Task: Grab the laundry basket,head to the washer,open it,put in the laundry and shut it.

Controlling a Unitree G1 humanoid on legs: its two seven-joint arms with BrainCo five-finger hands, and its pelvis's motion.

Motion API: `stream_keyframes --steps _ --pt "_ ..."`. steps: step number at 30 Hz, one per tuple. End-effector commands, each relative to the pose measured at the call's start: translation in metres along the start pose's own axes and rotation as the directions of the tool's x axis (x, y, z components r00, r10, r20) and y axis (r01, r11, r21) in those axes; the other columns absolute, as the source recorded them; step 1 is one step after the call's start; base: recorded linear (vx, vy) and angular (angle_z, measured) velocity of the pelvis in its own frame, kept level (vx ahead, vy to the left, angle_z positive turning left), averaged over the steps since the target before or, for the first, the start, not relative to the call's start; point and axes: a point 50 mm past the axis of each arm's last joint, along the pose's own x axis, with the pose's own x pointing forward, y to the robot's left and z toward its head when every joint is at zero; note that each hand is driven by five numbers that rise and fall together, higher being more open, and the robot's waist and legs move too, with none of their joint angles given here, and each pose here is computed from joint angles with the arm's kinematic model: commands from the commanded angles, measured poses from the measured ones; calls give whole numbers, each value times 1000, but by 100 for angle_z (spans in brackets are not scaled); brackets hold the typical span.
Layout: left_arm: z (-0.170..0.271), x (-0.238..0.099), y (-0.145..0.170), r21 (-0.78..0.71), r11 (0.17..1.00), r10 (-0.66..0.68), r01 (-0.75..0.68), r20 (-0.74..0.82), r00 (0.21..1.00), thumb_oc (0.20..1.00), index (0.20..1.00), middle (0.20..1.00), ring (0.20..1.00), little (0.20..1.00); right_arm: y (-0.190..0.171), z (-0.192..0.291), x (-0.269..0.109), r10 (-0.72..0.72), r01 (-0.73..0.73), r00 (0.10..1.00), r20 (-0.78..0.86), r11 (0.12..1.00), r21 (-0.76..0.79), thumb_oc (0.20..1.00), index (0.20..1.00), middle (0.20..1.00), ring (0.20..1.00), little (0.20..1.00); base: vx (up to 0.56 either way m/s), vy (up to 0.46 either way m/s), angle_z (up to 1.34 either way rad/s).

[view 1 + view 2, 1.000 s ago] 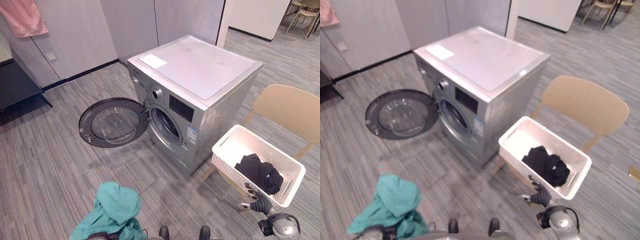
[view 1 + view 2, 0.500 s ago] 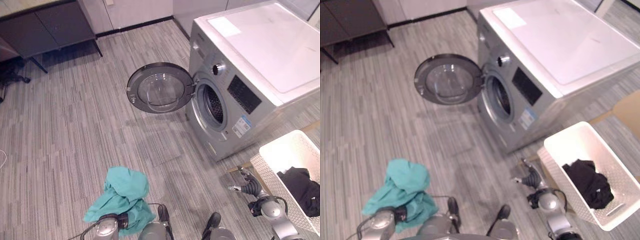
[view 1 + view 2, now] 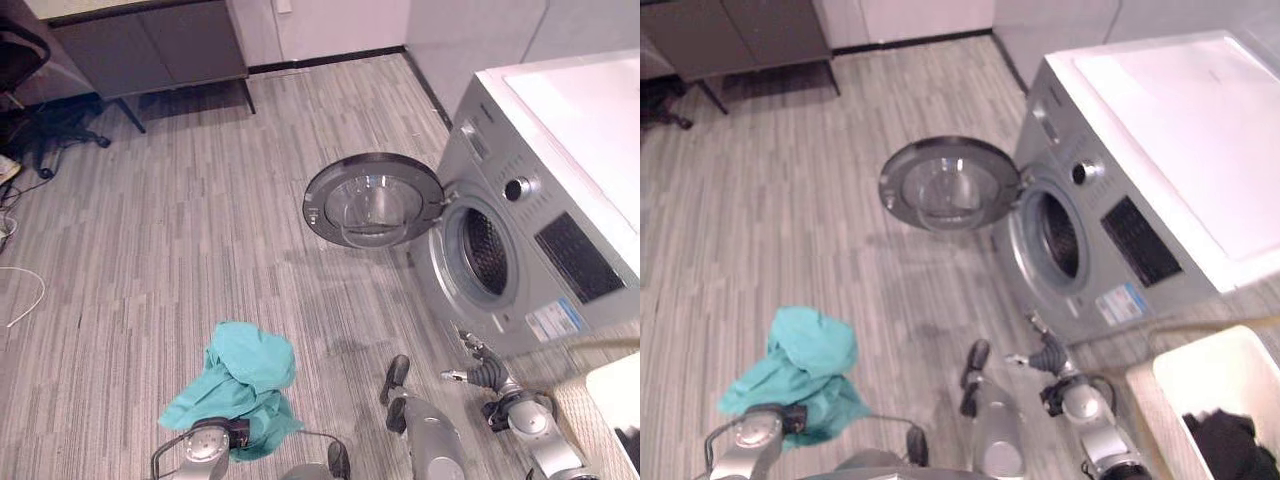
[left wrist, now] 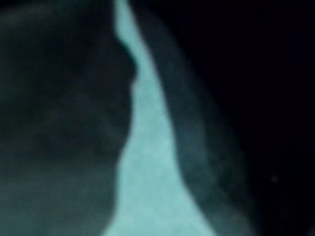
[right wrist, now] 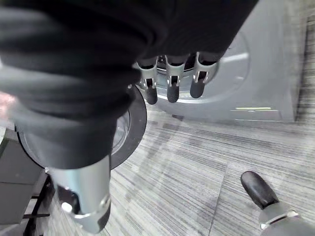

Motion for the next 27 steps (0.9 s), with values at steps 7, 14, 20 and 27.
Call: stream_keyframes --steps 7,14,20,27 --pt "40 8 -17 85 991 -119 106 171 978 200 200 200 200 200 -25 8 5 -70 70 996 51 998 2 1000 1000 1000 1000 1000 169 -81 -34" --pt "53 9 -24 146 980 -168 138 215 962 200 200 200 200 200 -26 5 7 -65 67 997 40 997 -34 1000 1000 1000 1000 1000 197 95 -119" --pt "61 11 -26 193 970 -192 148 233 954 200 200 200 200 200 -15 6 8 -37 37 999 35 999 -4 1000 1000 1000 1000 1000 139 234 -123" --pt "82 14 -9 182 982 -112 57 308 945 200 200 200 200 200 -3 24 20 -15 14 996 82 1000 16 1000 1000 1000 1000 1000 -41 105 -145"
